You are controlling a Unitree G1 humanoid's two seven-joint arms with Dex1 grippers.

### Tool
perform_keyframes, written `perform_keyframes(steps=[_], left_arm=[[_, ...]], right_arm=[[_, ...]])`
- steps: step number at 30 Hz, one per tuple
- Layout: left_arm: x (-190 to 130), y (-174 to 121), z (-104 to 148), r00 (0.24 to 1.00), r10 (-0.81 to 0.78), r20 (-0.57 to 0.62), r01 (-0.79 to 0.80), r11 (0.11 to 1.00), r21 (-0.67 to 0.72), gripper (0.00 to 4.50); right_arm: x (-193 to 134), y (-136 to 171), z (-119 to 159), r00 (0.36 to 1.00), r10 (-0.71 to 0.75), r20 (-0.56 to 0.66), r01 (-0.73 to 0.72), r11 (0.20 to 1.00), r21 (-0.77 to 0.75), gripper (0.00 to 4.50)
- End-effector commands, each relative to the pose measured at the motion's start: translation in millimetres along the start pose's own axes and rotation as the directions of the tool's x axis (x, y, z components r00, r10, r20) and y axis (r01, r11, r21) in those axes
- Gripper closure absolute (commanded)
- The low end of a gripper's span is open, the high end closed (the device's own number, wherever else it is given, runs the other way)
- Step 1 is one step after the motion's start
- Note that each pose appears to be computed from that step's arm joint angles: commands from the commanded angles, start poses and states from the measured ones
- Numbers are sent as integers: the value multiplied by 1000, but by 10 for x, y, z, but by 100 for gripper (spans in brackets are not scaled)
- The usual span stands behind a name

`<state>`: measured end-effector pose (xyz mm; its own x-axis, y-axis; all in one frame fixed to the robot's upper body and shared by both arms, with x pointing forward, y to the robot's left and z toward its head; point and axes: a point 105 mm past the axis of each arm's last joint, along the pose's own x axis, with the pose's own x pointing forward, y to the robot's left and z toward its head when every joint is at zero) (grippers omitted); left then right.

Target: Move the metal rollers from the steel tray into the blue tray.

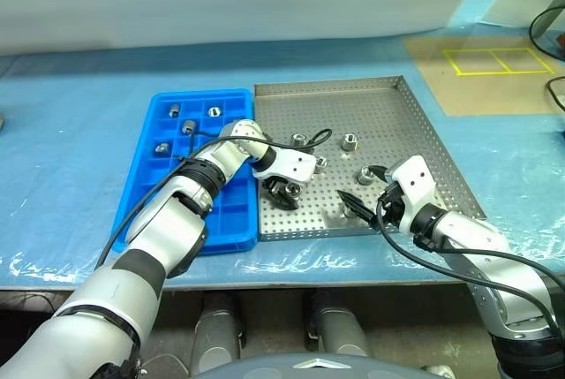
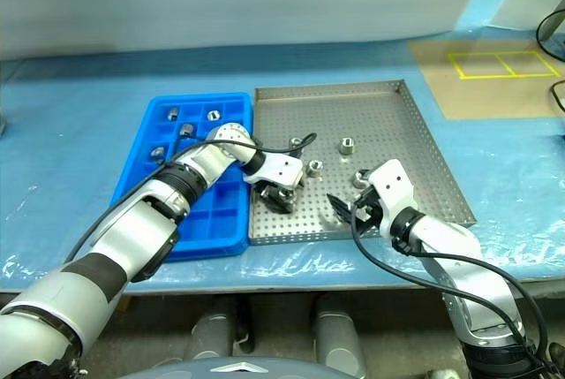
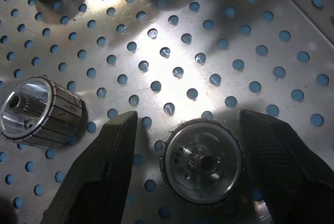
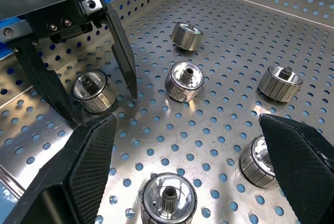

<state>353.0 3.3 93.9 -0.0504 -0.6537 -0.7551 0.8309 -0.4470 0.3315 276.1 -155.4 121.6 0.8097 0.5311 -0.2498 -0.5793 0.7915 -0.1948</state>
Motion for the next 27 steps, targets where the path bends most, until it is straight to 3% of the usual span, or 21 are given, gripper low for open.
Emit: perform_keyframes(steps=[1,2,6,9,14,18,27], left_arm=[[-30,-40,-135,999,0,-48,-2,999,-42,216],[-31,-25,-137,999,9,-50,-12,999,-51,244],[-79,-102,-87,999,-42,5,42,998,-45,276],[-111,-14,-113,999,30,-14,-31,997,-67,276],[-301,118,136,985,133,113,-131,991,-28,276],[-671,229,473,919,296,259,-296,954,-40,276],[-1527,68,261,733,637,240,-597,771,-221,276]], right_arm=[[20,-16,106,999,-7,43,9,999,-34,0],[27,-20,104,999,-8,42,10,999,-36,0],[51,-29,112,999,-9,43,11,999,-46,0],[68,-35,120,999,-7,47,9,999,-47,0],[90,-19,141,999,11,51,-8,999,-51,0],[110,-27,222,997,29,71,-24,998,-64,0],[371,8,675,966,195,173,-169,973,-155,0]])
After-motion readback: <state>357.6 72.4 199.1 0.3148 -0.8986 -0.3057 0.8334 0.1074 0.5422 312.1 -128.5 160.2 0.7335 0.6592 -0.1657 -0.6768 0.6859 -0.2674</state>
